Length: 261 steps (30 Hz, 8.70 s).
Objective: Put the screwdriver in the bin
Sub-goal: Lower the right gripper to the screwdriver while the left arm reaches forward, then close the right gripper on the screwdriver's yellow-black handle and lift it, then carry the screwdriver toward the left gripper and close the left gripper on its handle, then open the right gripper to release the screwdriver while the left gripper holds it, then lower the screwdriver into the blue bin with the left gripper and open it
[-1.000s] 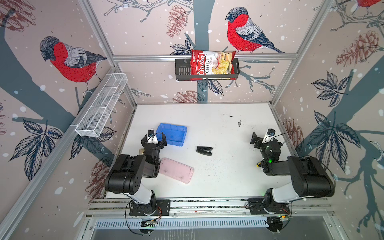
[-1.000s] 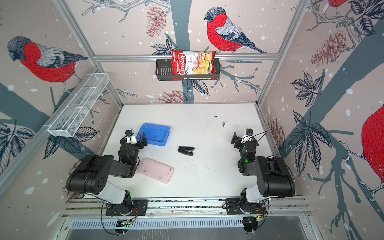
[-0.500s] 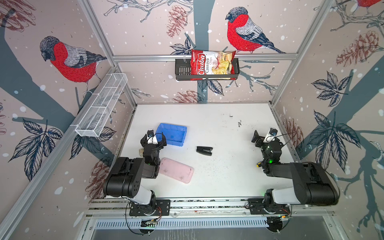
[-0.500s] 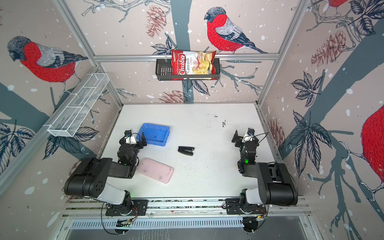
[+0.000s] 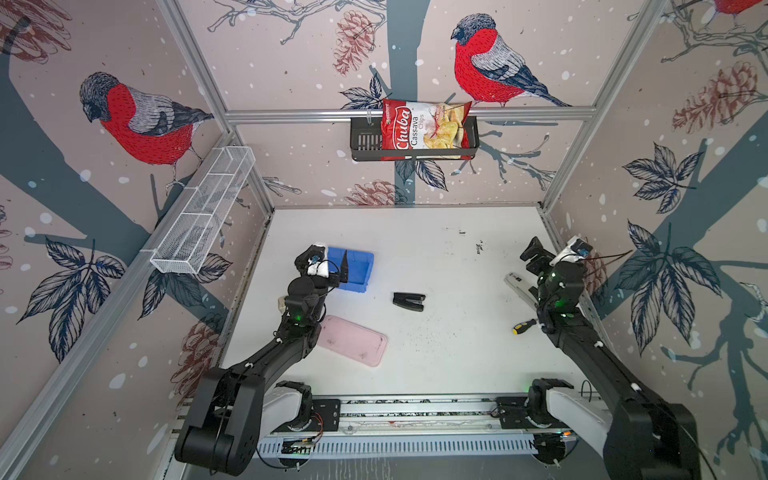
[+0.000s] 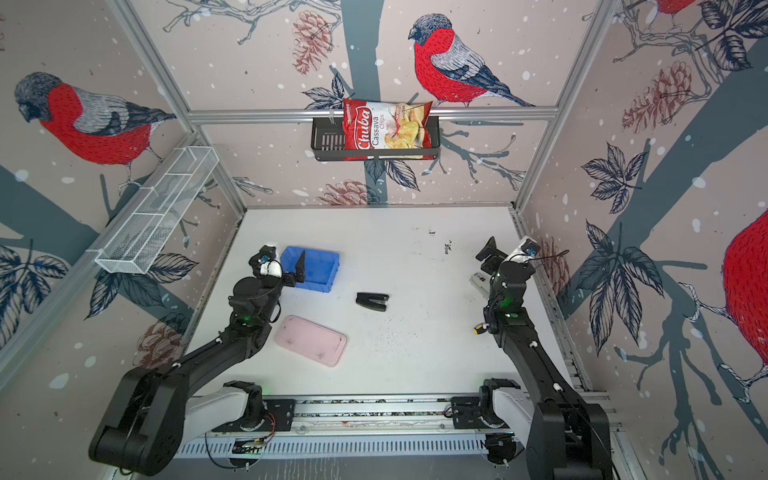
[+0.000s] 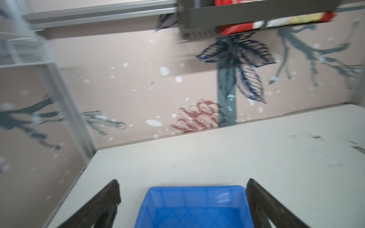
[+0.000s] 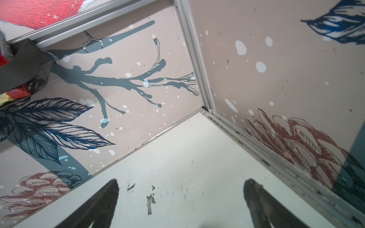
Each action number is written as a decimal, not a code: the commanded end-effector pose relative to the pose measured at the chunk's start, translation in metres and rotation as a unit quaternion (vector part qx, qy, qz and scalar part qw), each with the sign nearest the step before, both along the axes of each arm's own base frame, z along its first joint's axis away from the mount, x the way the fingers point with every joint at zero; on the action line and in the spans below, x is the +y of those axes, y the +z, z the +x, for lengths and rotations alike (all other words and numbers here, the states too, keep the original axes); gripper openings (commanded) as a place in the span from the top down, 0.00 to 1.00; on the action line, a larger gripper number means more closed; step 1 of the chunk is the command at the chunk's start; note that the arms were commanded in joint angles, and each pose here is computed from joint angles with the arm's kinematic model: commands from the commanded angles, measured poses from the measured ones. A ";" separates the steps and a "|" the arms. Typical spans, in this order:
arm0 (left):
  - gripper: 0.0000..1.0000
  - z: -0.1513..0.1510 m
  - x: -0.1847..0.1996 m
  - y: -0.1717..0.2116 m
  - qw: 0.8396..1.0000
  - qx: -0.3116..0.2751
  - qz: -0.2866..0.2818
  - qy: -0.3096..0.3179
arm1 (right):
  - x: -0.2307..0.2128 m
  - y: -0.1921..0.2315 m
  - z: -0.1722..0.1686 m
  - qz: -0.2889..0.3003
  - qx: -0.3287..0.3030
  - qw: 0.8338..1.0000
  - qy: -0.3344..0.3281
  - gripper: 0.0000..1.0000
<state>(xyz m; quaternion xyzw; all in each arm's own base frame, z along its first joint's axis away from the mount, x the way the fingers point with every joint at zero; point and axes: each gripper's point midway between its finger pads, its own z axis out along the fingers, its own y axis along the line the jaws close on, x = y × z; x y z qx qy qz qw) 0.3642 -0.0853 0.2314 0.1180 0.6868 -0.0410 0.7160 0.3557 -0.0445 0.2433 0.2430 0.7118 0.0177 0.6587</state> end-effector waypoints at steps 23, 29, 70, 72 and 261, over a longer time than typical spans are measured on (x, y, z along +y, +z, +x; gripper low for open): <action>0.02 -0.111 -0.229 -0.018 0.875 0.055 0.148 -0.457 | 0.001 -0.139 -0.078 0.194 0.312 0.928 -0.064 0.00; 0.02 -0.121 -0.244 -0.031 0.856 0.077 0.156 -0.487 | -0.001 -0.168 -0.086 0.231 0.342 0.907 -0.077 0.04; 0.02 -0.116 -0.245 -0.046 0.868 0.089 0.163 -0.461 | 0.011 -0.239 -0.146 0.255 0.516 0.808 -0.127 0.66; 0.02 -0.116 -0.246 -0.046 0.868 0.089 0.162 -0.461 | 0.013 -0.239 -0.146 0.250 0.516 0.810 -0.125 0.68; 1.00 0.051 -0.019 -0.199 0.646 0.556 -0.393 0.345 | 0.419 0.007 -0.089 -0.220 0.101 0.634 0.735 0.00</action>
